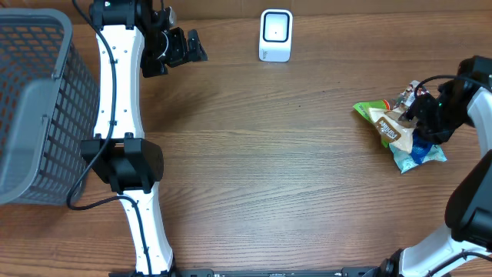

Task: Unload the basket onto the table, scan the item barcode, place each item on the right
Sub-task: 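Carry the mushroom bag right and drop it on the snack pile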

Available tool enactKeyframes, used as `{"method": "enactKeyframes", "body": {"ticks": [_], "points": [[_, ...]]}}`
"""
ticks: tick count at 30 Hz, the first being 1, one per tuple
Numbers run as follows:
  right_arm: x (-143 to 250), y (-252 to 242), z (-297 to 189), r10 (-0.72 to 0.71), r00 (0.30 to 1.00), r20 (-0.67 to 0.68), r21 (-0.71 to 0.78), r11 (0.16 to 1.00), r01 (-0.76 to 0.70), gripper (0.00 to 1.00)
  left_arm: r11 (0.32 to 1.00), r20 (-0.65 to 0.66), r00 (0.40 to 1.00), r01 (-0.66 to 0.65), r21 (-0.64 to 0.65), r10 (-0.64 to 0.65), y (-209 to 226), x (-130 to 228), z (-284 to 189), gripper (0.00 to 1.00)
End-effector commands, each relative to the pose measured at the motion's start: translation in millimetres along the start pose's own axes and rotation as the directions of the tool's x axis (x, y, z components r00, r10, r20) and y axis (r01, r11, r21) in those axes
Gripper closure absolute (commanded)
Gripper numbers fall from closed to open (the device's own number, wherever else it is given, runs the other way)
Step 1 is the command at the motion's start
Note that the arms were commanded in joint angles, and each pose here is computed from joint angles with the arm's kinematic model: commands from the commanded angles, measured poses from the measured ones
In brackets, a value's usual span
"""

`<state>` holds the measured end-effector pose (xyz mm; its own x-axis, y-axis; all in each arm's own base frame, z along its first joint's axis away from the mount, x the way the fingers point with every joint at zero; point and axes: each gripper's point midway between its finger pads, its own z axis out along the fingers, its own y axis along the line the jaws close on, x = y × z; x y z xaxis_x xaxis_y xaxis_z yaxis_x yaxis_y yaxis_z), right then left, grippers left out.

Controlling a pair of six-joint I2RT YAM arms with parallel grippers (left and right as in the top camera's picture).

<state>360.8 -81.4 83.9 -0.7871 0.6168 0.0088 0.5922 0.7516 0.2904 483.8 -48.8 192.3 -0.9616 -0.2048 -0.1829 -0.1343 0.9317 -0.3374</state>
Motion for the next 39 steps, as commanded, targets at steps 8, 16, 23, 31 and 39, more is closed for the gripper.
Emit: {"method": "enactKeyframes", "body": {"ticks": [8, 16, 23, 31, 39], "points": [[60, 106, -166, -0.412, 0.866, 0.283, -0.218, 0.852, 0.476, 0.26, 1.0, 0.017, 1.0, -0.006, 0.003, 0.005, -5, -1, -5, 0.0], [200, 148, -251, -0.578, 0.686, 0.442, -0.323, 0.611, 0.723, 0.0, 1.0, 0.017, 1.0, -0.005, 0.003, 0.005, -5, -1, -5, 0.0], [258, 131, -286, -0.54, 0.671, 0.508, -0.366, 0.57, 0.735, 0.0, 1.0, 0.017, 1.0, -0.005, 0.003, 0.005, -5, -1, -5, 0.0], [222, 109, -290, -0.493, 0.625, 0.605, -0.161, 0.693, 0.703, 0.0, 1.0, 0.017, 1.0, -0.005, 0.003, 0.005, -5, -1, -5, 0.0], [162, 115, -297, -0.366, 0.368, 0.855, 0.015, 0.725, 0.688, 0.0, 1.0, 0.017, 1.0, -0.005, 0.003, 0.005, -5, -2, -5, 0.0]]}}
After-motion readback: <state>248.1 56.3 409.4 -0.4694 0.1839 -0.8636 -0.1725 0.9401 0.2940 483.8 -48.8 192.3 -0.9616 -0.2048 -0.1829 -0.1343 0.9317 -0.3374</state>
